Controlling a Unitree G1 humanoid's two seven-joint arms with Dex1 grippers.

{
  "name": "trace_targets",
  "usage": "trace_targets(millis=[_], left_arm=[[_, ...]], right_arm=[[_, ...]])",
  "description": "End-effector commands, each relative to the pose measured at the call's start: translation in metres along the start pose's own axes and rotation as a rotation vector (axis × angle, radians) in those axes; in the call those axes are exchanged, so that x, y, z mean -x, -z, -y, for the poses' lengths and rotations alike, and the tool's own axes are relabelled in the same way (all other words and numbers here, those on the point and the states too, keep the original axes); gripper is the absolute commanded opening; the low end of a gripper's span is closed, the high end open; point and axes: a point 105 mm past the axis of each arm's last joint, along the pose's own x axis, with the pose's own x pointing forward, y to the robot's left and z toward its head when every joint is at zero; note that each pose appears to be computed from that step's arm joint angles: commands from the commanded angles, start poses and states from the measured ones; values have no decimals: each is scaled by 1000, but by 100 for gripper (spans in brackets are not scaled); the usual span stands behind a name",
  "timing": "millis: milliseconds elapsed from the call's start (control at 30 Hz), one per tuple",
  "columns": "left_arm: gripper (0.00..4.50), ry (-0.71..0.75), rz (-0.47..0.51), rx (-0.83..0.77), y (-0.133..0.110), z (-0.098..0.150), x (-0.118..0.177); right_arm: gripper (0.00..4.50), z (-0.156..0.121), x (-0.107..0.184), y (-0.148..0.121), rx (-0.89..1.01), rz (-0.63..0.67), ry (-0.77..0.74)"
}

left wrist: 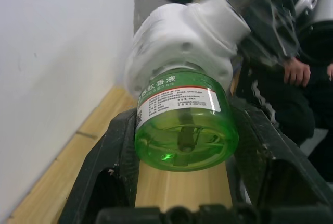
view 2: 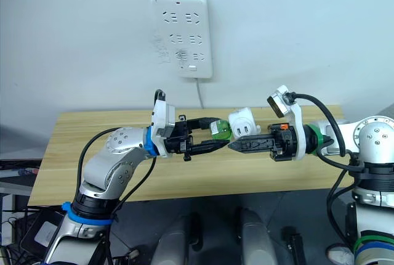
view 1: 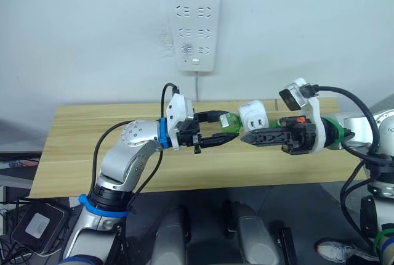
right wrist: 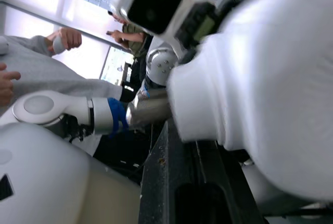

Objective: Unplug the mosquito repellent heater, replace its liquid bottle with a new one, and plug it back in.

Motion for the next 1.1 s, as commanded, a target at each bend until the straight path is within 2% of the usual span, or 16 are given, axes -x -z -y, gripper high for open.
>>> trace_targets(millis=[33,133,333,633,767,900,1000,1100], left_arm=[[225,101,14,-47,-4,17,-5],[225,115,12,-66,-3,18,-6],[225,143,48,-62,-9,23,-11],[225,173,62,-66,-12,25,-13],[225,165,67,-68,-12,23,-14],[225,94,44,-66,-3,13,-11],[225,31,59,-44,-4,3,-6],[225,8,79,-26,-9,-2,-1]], right_arm=[[3,-9,4,-15,35,61,-8],[3,-5,2,-17,45,70,33],[3,21,-3,-19,84,100,222],[3,42,-1,-19,126,87,348],[3,43,-2,-20,134,84,351],[3,25,5,-30,117,147,242],[62,-3,23,-38,124,168,128],[166,-14,41,-34,128,131,136]])
